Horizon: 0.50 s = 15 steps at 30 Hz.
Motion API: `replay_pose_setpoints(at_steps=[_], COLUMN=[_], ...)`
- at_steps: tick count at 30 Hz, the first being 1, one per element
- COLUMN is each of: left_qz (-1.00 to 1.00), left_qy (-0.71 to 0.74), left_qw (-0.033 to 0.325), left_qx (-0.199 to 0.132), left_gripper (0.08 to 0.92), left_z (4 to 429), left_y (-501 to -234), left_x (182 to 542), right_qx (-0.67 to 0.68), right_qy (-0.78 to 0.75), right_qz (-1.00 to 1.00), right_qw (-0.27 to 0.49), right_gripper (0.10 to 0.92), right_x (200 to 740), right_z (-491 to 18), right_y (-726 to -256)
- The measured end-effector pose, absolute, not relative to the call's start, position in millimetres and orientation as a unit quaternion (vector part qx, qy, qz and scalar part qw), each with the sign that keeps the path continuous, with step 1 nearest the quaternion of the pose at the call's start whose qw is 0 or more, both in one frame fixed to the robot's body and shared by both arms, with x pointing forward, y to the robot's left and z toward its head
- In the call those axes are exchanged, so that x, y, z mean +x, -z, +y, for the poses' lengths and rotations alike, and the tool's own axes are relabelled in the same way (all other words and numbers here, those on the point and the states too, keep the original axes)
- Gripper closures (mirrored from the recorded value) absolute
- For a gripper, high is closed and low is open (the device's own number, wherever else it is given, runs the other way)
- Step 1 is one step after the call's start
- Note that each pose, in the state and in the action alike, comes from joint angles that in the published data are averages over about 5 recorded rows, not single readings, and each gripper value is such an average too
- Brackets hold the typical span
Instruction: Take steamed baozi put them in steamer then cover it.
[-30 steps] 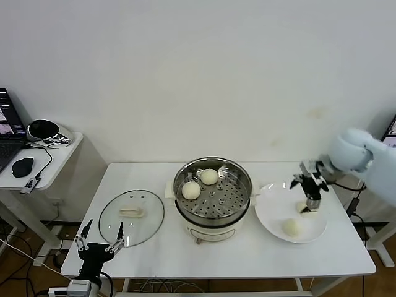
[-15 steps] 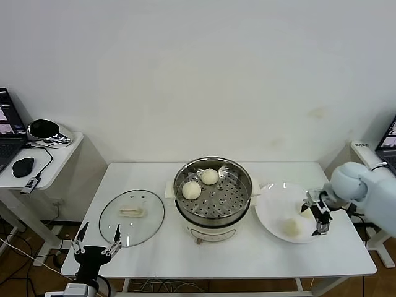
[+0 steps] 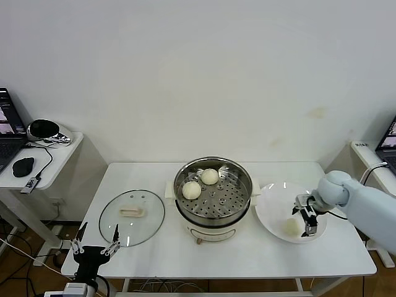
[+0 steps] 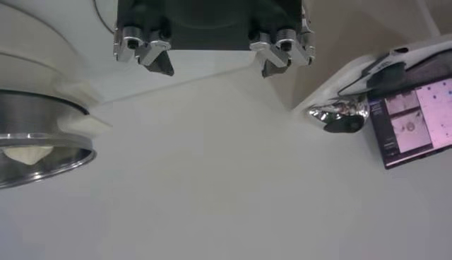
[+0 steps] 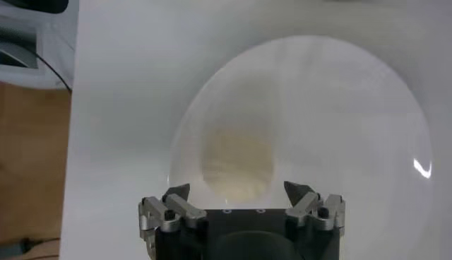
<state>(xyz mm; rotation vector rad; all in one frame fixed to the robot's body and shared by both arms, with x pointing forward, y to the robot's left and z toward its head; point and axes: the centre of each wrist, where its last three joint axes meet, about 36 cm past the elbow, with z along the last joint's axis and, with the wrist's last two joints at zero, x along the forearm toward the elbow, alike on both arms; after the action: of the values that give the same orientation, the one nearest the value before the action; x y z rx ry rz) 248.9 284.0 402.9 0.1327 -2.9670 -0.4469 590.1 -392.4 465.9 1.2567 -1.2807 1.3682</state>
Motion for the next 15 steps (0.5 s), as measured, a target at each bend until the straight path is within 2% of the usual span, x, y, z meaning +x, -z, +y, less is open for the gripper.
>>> replay_pose_setpoints(at_steps=[7,15], left_qz=[-0.986,-0.985], left_qy=[0.148,0.148], left_qw=[0.070,0.072], left_qx=[0.044,0.046], left_gripper=[0.177,0.177], left_z=[284,285], left_y=[-402,-400], left_x=[249,249], right_qx=[0.503,0.502], right_qy=[-0.546,-0.545], right_qz=[-0.516,-0.513], right_qw=[0.426,0.433], right_gripper=[0.235,0.420], right_x=[597,598], right_z=[-382,-380], right_y=[-457,-453])
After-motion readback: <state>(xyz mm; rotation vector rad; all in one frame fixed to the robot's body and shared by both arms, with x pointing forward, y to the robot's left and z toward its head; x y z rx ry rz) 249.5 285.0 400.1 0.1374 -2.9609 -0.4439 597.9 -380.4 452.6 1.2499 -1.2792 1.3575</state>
